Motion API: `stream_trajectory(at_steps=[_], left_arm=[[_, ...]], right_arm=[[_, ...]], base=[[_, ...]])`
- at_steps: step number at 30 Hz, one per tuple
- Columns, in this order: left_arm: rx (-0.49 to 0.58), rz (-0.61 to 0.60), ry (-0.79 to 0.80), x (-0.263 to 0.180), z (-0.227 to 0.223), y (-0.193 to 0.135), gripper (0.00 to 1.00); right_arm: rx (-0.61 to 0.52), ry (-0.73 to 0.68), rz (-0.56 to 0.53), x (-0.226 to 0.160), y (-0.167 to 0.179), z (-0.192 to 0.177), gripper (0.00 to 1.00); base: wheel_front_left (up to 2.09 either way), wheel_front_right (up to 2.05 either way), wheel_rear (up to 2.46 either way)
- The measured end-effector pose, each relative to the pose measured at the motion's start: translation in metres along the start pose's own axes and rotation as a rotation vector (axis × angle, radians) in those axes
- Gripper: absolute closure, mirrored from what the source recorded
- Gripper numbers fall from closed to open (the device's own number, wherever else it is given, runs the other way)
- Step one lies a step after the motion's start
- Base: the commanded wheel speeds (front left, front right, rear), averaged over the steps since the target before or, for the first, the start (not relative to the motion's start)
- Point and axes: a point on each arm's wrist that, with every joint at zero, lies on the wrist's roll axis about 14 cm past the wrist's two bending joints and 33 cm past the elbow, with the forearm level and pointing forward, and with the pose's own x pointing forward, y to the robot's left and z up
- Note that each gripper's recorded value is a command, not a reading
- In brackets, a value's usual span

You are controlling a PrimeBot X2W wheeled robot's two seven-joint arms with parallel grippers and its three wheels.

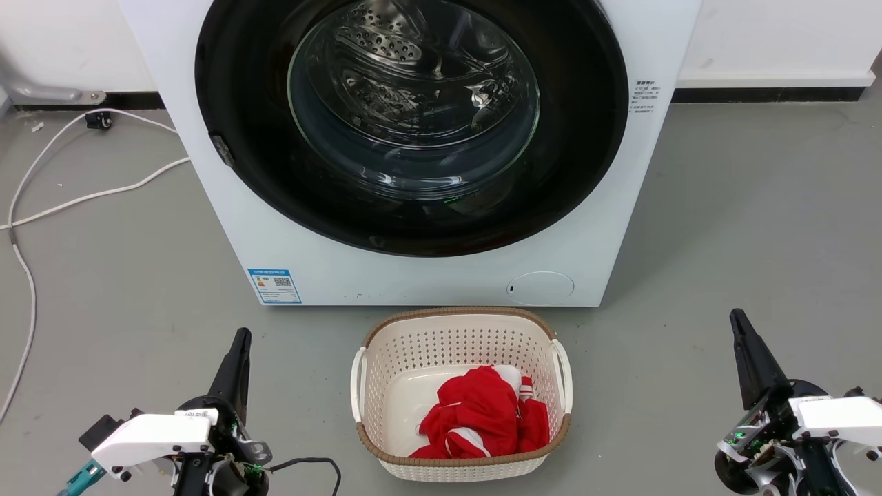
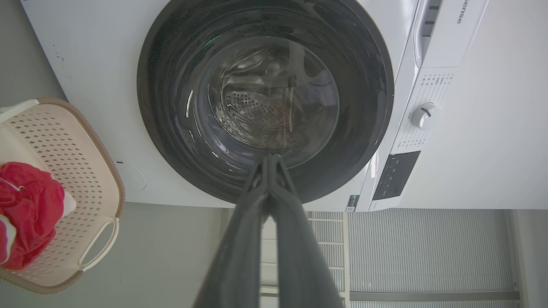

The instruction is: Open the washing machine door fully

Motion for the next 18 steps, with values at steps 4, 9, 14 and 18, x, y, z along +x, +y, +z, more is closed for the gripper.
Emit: stream_trajectory(at_steps=[4, 9, 14, 18], left_arm=[[-0.003, 0.015, 0.001, -0.002, -0.001, 0.005, 0.0], [-0.004, 0.043, 0.0, -0.007, -0.004, 0.015, 0.0], [0.01, 0.026, 0.0, -0.005, -0.009, 0.009, 0.0], [0.045, 0.01, -0.005, -0.005, -0.01, 0.004, 0.0]], right_arm=[[0.002, -0.001, -0.015, -0.002, -0.005, 0.0, 0.0], [0.003, -0.016, -0.044, -0.008, -0.015, 0.001, 0.0], [-0.027, -0.033, -0.035, -0.009, -0.012, 0.003, 0.0], [-0.065, -0.037, -0.031, -0.01, -0.01, 0.002, 0.0]], base=[[0.0, 0.0, 0.0], [0.0, 0.0, 0.0], [0.0, 0.0, 0.0], [0.0, 0.0, 0.0]])
